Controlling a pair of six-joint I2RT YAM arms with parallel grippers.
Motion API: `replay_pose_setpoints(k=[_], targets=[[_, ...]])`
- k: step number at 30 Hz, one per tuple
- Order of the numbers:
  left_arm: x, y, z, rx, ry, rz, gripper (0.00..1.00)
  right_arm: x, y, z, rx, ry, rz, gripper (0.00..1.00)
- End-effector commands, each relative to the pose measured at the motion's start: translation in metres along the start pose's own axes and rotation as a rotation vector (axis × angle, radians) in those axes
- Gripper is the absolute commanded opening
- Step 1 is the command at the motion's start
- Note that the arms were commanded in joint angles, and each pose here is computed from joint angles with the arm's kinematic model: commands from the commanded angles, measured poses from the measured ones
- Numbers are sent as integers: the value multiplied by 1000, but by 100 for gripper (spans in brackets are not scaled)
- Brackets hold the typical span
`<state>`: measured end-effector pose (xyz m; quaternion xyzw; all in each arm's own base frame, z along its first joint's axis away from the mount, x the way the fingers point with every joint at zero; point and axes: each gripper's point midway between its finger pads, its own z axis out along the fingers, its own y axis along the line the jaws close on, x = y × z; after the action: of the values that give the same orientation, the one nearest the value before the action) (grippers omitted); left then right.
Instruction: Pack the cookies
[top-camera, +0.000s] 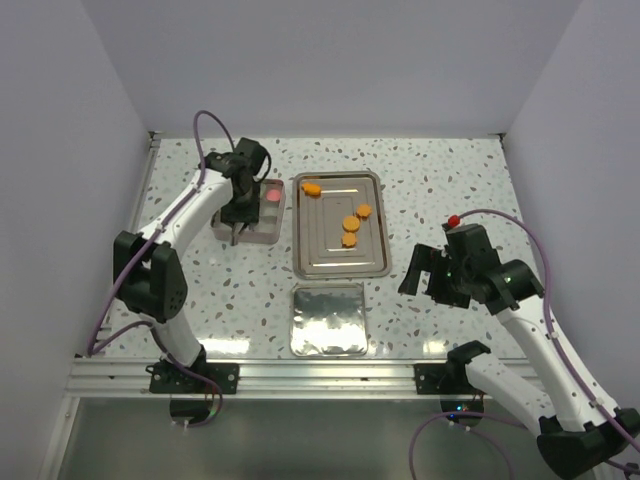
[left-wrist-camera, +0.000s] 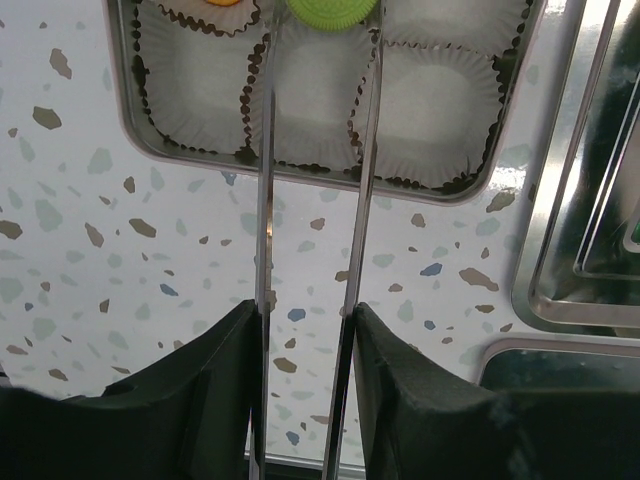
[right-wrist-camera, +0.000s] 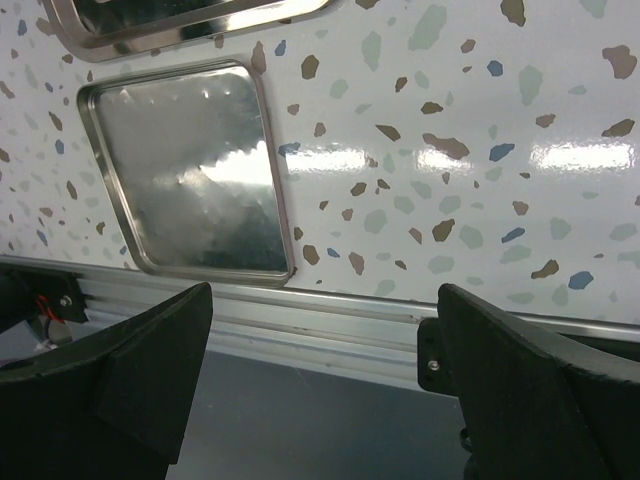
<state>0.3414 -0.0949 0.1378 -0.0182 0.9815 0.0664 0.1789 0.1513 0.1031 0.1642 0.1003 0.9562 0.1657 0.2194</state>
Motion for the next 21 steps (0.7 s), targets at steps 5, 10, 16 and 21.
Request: replay_pose_setpoints(k=[5,10,16,21], targets=[[-16,-3,3,7,-49,-11,45,-3,4,3,-16,-9,-15,98],[-25,-4,5,-6,-50,-4,45,-3,4,5,-15,-3,-18,98],[-36,-7,7,-12,-52,-4,45,-3,4,5,-15,3,-30,98],[-38,-8,8,-13,-49,-5,45,-3,3,5,-9,4,-40,98]])
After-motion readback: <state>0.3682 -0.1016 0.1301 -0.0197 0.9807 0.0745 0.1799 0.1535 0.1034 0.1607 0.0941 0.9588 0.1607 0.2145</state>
